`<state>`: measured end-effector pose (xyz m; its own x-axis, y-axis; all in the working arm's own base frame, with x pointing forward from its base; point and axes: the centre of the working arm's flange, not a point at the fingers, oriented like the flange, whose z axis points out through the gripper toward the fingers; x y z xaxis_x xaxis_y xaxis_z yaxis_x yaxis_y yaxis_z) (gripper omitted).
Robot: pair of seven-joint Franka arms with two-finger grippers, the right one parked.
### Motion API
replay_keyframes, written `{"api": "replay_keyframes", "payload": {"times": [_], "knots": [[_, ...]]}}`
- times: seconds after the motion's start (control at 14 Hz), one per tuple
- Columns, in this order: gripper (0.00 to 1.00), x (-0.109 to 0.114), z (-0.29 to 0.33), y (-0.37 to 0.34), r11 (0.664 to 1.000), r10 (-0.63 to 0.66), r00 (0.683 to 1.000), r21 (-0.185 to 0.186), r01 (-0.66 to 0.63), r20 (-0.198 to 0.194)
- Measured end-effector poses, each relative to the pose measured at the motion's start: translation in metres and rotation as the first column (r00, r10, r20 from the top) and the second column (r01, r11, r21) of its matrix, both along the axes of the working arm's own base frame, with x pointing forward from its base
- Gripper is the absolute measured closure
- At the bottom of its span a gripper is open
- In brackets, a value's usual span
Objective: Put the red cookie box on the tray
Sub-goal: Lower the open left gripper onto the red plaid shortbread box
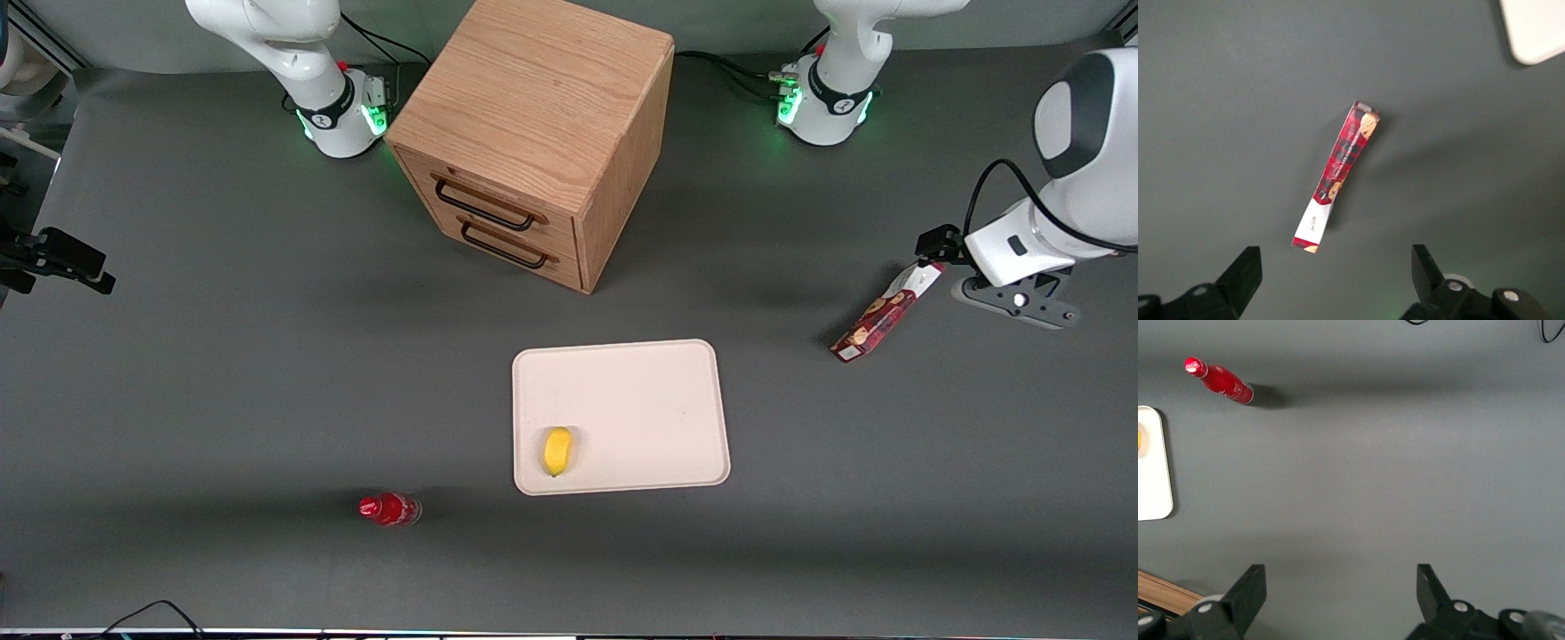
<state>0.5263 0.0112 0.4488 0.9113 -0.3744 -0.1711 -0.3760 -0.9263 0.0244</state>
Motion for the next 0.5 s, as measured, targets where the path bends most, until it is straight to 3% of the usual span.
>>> {"api": "replay_keyframes", "payload": {"times": [0.36,0.5], "knots": [[0.0,-0.054,-0.105,0.019,0.999,-0.04,0.994,-0.02,0.043,0.106],[0.0,-0.071,-0.137,0.016,0.997,-0.075,0.983,-0.019,0.079,0.17]]}}
